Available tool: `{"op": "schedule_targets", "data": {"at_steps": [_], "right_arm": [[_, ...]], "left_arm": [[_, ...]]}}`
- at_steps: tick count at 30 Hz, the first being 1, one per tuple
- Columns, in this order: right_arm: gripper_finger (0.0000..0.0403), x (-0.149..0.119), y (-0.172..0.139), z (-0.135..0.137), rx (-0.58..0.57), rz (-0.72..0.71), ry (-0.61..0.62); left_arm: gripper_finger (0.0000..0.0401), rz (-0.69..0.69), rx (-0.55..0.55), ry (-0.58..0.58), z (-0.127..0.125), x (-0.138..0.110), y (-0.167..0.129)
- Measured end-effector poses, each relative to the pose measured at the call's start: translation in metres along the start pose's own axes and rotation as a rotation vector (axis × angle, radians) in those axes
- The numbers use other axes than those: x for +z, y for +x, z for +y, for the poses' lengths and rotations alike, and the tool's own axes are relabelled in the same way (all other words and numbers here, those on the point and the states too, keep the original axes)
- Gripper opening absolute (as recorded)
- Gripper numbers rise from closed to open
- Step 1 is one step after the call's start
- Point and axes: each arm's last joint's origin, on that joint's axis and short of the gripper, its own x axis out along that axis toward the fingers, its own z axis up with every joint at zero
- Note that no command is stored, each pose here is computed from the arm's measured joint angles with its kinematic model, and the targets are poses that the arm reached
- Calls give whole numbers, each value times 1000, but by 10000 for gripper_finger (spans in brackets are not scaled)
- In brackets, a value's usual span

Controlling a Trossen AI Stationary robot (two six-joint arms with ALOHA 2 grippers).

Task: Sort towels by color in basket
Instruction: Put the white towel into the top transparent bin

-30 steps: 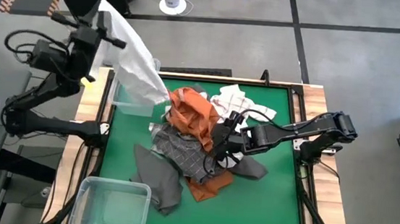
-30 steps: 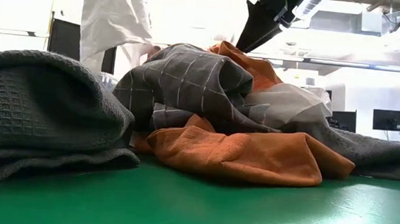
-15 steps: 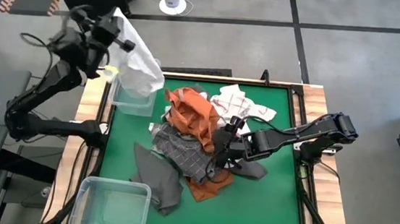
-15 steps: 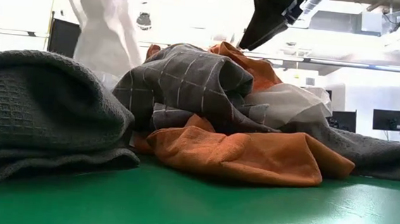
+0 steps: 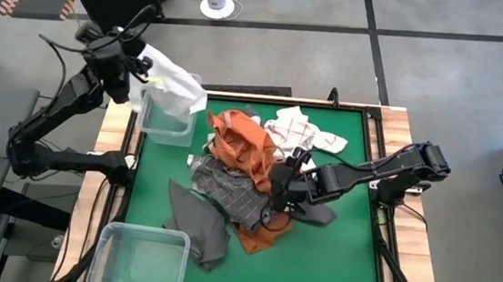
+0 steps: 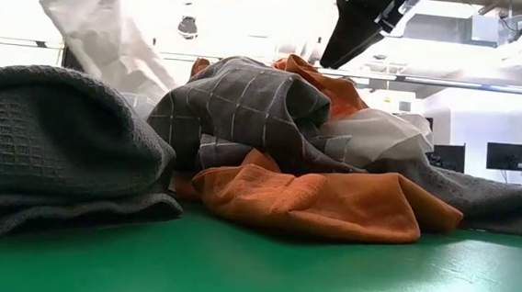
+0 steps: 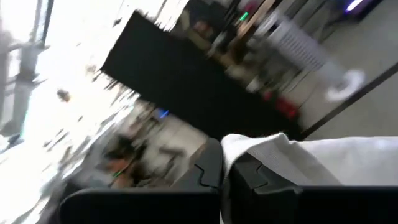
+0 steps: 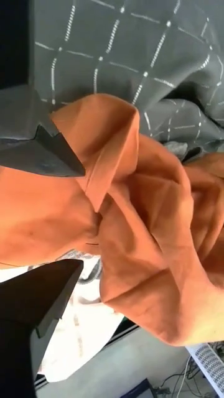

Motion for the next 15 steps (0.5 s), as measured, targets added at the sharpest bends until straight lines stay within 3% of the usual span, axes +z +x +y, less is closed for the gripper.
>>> {"op": "schedule_targets", "data": {"at_steps": [9, 15], "right_arm": [[260, 2, 3, -4, -11, 2, 11], [260, 4, 5, -5, -12, -13, 17]], "left_arm": [[0, 61, 97, -62, 28, -7, -6], [0, -7, 53, -54, 28, -4, -10]]}}
